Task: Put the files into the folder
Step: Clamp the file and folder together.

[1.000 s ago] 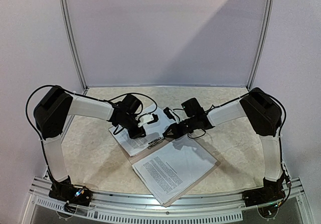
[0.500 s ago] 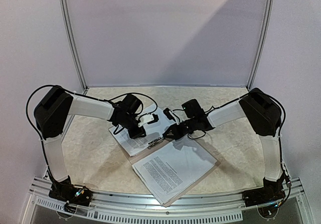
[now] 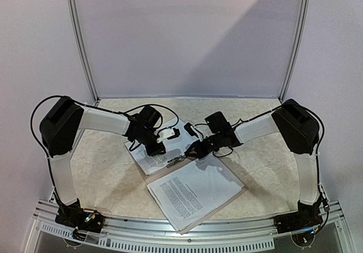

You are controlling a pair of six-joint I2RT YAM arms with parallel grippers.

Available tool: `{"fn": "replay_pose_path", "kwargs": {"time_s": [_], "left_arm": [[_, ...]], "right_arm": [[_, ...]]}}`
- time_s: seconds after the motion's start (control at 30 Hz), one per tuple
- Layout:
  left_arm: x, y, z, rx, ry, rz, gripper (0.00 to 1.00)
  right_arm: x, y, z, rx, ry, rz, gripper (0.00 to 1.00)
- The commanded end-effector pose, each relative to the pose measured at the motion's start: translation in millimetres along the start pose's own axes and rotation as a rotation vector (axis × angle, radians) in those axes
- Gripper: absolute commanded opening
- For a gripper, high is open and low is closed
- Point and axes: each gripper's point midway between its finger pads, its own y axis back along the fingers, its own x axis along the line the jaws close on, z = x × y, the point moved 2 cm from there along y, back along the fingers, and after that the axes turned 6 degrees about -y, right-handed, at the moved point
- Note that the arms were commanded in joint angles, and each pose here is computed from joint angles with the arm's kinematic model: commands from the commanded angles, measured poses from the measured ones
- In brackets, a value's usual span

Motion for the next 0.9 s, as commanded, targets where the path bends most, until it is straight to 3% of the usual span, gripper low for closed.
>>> {"fn": "replay_pose_path", "kwargs": {"time_s": [0.0,0.2,0.57,0.87], "left_arm": [[-29,-23,-26,0.105,-0.013,-0.081,0.44],[-29,-24,-27,0.109,-0.010,-0.080,0.44],[-31,-29,-32,0.126,0.011,-0.092,0.44],[-32,-39,-43,0.177,0.094,-0.108,0.44]], "right_arm": [[-28,-7,-101,0.320,-0.121,-0.150,0.00],[-16,-8,-89,0.283,-0.129,-0.102,0.00],[-32,-6,-120,0.339,-0.159,-0.167,0.00],[-22,-4,-121,0.314,-0.175,-0.137,0.00]]}}
